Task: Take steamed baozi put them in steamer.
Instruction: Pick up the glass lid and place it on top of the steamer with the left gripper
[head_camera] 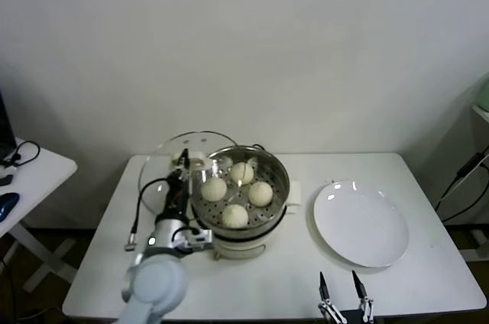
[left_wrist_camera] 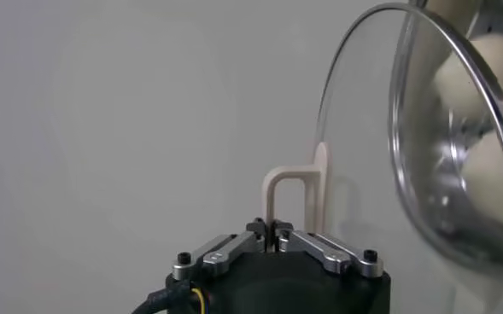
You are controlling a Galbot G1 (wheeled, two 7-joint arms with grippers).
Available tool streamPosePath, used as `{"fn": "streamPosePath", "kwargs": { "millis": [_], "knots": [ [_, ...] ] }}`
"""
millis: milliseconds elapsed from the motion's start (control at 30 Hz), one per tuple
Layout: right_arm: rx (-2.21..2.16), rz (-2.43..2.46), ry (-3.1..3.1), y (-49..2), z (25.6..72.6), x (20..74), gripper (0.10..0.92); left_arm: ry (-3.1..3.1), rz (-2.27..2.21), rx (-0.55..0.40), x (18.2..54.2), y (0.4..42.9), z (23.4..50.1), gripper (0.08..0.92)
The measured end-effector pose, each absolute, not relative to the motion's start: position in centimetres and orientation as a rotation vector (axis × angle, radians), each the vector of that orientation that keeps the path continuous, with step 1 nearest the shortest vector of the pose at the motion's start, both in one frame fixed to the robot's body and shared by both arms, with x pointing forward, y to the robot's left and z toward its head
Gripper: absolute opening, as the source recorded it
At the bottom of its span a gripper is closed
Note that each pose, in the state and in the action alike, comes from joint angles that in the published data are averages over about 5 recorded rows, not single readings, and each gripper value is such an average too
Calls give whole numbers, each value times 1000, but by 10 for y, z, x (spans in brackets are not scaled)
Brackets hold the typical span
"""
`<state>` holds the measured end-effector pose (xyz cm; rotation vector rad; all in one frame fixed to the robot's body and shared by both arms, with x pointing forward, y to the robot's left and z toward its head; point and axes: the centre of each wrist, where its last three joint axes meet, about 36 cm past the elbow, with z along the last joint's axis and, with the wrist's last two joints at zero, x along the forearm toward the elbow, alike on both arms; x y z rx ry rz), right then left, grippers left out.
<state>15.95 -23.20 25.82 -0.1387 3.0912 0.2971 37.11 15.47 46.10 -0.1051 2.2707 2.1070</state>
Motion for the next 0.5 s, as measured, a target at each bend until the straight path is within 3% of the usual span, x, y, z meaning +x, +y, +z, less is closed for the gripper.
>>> {"fn": "streamPosePath", "kwargs": {
  "millis": [500],
  "knots": [
    [-144,282,3105,-233,256,157,823,2255,2122,-43,378,86,453,135]
  ]
}}
